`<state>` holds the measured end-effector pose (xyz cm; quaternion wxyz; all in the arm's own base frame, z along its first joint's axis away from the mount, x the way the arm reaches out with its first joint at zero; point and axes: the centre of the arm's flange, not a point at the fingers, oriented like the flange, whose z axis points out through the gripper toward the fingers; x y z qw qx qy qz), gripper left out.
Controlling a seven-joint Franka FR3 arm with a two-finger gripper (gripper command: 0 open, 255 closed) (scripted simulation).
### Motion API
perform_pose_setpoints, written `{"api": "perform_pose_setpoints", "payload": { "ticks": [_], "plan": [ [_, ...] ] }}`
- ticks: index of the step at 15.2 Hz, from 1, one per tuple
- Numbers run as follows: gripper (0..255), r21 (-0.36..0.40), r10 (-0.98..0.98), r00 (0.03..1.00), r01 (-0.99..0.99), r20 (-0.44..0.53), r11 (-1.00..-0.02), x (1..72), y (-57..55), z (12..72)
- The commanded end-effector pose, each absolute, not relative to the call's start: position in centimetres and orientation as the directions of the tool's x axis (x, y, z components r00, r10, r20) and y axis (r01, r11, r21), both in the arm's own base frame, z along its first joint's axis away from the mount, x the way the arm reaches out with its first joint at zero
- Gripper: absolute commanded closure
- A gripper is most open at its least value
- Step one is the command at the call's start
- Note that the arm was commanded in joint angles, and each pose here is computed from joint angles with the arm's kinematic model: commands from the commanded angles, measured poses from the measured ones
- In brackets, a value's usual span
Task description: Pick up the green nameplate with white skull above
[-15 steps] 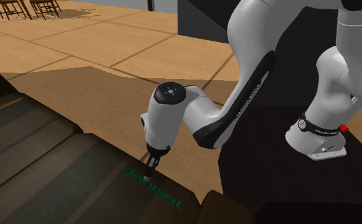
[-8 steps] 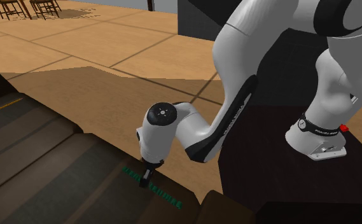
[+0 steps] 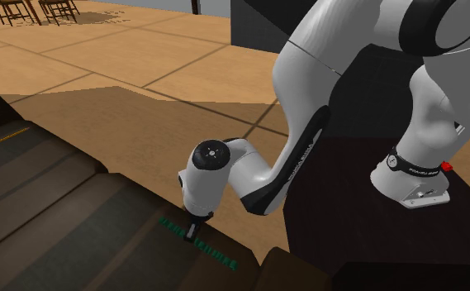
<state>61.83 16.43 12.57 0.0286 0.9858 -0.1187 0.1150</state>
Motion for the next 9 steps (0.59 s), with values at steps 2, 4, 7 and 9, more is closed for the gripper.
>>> {"api": "perform_pose_setpoints", "payload": {
  "ticks": [2, 4, 7, 9],
  "plan": [
    [255, 0.029, -0.228, 0.945, -0.241, 0.233, -0.970, 61.8, 16.4, 12.5],
    [255, 0.029, -0.228, 0.945, -0.241, 0.233, -0.970, 61.8, 16.4, 12.5],
    [255, 0.029, -0.228, 0.945, -0.241, 0.233, -0.970, 61.9, 16.4, 13.0],
    [255, 0.029, -0.228, 0.945, -0.241, 0.233, -0.970, 61.9, 16.4, 14.0]
  ]
}}
